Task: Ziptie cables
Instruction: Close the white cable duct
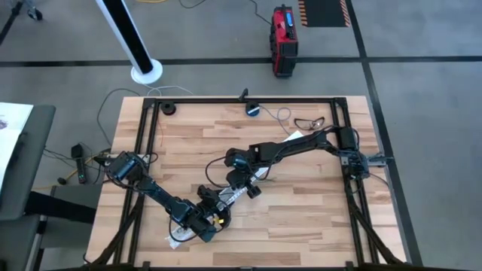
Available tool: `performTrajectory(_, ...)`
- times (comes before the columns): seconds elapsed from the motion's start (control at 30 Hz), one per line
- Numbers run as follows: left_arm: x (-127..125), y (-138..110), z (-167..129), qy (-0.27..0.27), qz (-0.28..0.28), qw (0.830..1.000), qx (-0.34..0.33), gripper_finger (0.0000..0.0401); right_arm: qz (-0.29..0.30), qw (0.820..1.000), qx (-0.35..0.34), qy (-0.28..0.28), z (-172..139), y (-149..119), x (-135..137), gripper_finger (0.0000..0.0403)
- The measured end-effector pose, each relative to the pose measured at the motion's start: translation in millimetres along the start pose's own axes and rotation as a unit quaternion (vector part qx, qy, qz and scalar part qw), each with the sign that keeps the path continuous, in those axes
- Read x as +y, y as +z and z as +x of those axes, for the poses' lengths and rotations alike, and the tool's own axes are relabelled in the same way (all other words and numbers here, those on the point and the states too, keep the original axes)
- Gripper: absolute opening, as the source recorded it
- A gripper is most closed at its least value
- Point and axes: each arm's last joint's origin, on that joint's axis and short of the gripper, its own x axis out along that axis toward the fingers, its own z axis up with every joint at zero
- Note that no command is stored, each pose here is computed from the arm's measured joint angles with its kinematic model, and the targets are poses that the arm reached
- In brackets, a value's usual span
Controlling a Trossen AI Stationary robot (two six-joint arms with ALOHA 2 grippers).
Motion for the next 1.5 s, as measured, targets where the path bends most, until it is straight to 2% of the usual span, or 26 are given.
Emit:
performTrajectory(0.37, 2.0, -1.2, 0.0, 0.005, 0.013, 1.000, 0.011, 0.0311, -0.001, 1.000, -0.002, -0.006, -3.5, 0.9, -1.3, 0.0000)
performTrajectory(0.73, 3.9, -1.3, 2.0, 0.009, 0.019, 1.000, 0.017, 0.0310, 0.002, 1.000, -0.008, -0.025, -26.3, 5.0, -4.8, 0.0000)
performTrajectory(0.9, 4.6, -1.5, 2.1, 0.012, 0.023, 1.000, 0.015, 0.0284, 0.002, 0.999, -0.021, -0.025, -32.5, 6.2, -8.1, 0.0000)
performTrajectory(1.1, 4.9, -1.6, 2.2, 0.013, 0.029, 0.999, 0.014, 0.0250, 0.009, 1.000, 0.003, -0.006, -32.4, 1.2, -4.8, 0.0000)
performTrajectory(1.27, 5.0, -1.7, 2.3, 0.013, 0.035, 0.999, 0.013, 0.0246, 0.022, 0.999, 0.029, 0.012, -38.3, -3.1, -0.5, 0.0004)
performTrajectory(1.5, 5.7, -1.1, 3.7, 0.016, 0.035, 0.999, 0.013, 0.0246, 0.004, 1.000, 0.015, 0.026, -40.8, 2.1, 4.0, 0.0005)
